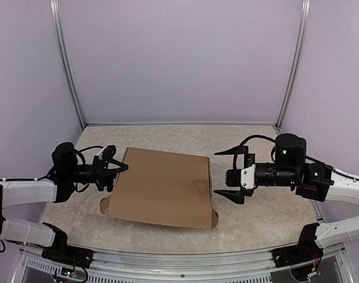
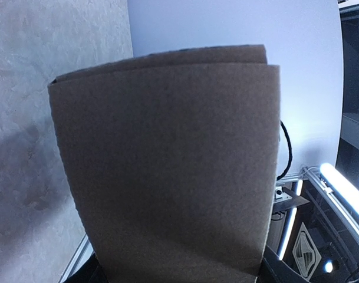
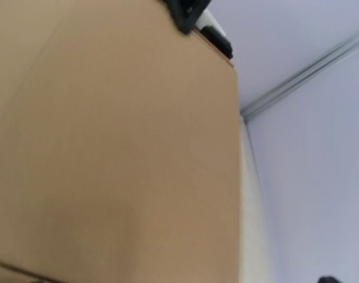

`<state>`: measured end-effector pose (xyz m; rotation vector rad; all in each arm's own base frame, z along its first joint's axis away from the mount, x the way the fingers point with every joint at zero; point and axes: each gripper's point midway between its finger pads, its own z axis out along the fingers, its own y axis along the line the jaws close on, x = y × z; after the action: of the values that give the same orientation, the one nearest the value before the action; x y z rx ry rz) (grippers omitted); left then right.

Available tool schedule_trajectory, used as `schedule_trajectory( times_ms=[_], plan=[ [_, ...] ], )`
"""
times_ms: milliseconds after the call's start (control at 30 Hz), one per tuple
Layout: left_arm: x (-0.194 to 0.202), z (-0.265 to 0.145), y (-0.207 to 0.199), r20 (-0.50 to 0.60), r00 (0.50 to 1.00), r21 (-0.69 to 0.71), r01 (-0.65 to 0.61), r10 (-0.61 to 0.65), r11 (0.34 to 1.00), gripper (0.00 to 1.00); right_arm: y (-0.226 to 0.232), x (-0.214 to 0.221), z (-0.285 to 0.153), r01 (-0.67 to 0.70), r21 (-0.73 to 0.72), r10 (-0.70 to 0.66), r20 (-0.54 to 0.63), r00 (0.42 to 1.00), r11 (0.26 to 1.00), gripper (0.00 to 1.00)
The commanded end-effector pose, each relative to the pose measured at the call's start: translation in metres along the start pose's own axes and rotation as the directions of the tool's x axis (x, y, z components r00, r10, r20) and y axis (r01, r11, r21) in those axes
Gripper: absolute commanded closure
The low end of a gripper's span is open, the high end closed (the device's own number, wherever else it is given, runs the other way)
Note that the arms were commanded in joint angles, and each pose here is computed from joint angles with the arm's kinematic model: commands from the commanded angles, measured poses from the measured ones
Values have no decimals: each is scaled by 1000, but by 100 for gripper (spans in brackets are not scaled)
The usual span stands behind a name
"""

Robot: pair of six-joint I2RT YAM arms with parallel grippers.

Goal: Fold the paper box

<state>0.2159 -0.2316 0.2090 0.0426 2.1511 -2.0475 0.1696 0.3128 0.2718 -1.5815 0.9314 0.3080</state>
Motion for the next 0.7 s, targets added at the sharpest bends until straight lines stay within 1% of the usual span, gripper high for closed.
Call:
schedule_trajectory(
  times_ms=[0,100,133,200,367,533,667],
  plan=[
    [9,-1,-4,-32,999,6,-19,19,1000,100,-6,3,-7,340,160,-318,-148,936,927,1],
    [13,-1,-13,-41,999,21,-34,35,999,100,-3,-2,-12,451,229,-408,-213,888,863,0],
    [14,-1,-18,-43,998,28,-45,46,999,100,-4,0,-16,511,256,-449,-263,854,821,0],
    [17,-1,-25,-51,996,41,-65,67,997,100,-1,-3,-18,555,290,-481,-290,827,780,0],
    [27,5,-51,-84,988,95,-119,127,988,100,13,-12,-25,588,312,-508,-304,806,746,0],
    [35,8,-62,-108,983,117,-135,148,984,100,23,-27,-30,632,305,-557,-302,773,712,0],
    [39,9,-74,-115,979,143,-154,171,978,100,34,-34,-33,650,291,-583,-289,759,702,0]
  ],
)
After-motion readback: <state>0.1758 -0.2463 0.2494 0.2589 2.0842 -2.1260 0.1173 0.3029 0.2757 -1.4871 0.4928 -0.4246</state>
